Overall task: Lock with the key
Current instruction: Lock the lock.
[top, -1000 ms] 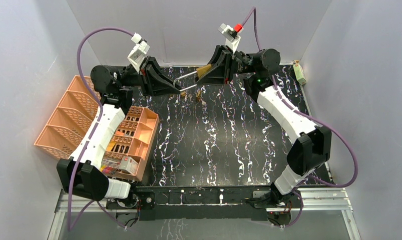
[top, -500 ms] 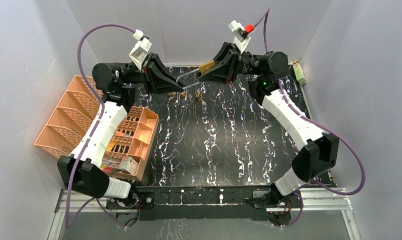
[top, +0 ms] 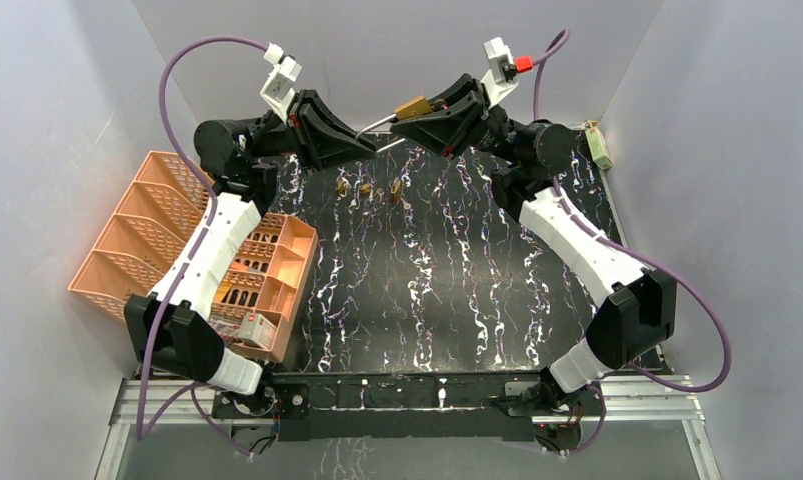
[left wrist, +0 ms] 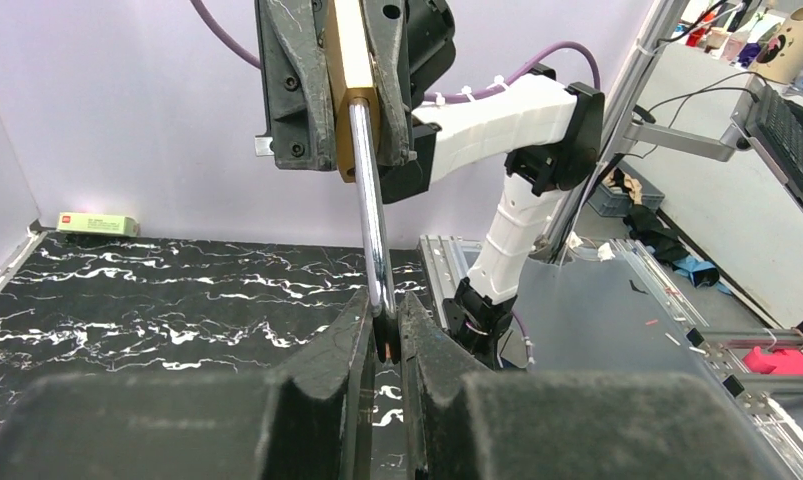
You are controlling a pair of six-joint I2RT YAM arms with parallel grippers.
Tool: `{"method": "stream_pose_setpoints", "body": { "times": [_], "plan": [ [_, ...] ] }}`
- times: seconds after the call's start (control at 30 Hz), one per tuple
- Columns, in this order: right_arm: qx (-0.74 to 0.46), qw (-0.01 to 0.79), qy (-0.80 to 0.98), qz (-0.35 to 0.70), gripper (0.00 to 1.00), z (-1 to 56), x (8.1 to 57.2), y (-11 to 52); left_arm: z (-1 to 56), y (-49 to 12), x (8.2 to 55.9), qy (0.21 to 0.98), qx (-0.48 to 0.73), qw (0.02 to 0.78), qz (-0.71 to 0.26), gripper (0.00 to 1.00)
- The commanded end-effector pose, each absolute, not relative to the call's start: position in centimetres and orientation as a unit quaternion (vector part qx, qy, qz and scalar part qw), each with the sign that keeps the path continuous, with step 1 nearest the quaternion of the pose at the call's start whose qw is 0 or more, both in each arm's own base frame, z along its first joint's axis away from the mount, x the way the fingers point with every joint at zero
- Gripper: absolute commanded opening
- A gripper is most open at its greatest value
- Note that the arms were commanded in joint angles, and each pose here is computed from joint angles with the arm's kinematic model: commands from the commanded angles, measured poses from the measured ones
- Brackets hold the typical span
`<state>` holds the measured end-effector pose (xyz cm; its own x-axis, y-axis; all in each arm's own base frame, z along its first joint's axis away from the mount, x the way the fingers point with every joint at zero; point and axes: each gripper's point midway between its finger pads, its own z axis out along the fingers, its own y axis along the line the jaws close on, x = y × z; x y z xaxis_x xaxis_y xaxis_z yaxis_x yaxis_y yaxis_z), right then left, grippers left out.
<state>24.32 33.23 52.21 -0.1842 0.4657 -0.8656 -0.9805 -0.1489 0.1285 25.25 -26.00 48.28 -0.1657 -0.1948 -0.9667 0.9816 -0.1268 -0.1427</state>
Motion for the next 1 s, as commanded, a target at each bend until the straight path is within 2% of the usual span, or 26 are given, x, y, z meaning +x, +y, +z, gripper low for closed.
{"method": "stream_pose_setpoints", "body": {
  "times": [0.0,0.2,0.43,0.97],
  "plan": [
    [-0.436,0.379,0.389,0.718,0.0,46.5,16.8,37.8,54.2,-27.7,25.3,0.401,0.348,0.578,-0.619,0.0],
    [-0.456,0.37,0.406,0.701,0.0,45.8,16.9,36.4,54.5,-25.5,25.9,0.421,0.348,0.596,-0.589,0.0],
    [-0.488,0.372,0.472,0.633,0.0,45.0,18.2,35.0,53.1,-23.6,26.4,0.472,0.367,0.595,-0.538,0.0],
    [-0.483,0.345,0.503,0.628,0.0,44.1,19.2,35.6,52.7,-23.5,25.9,0.476,0.381,0.583,-0.537,0.0]
  ]
}}
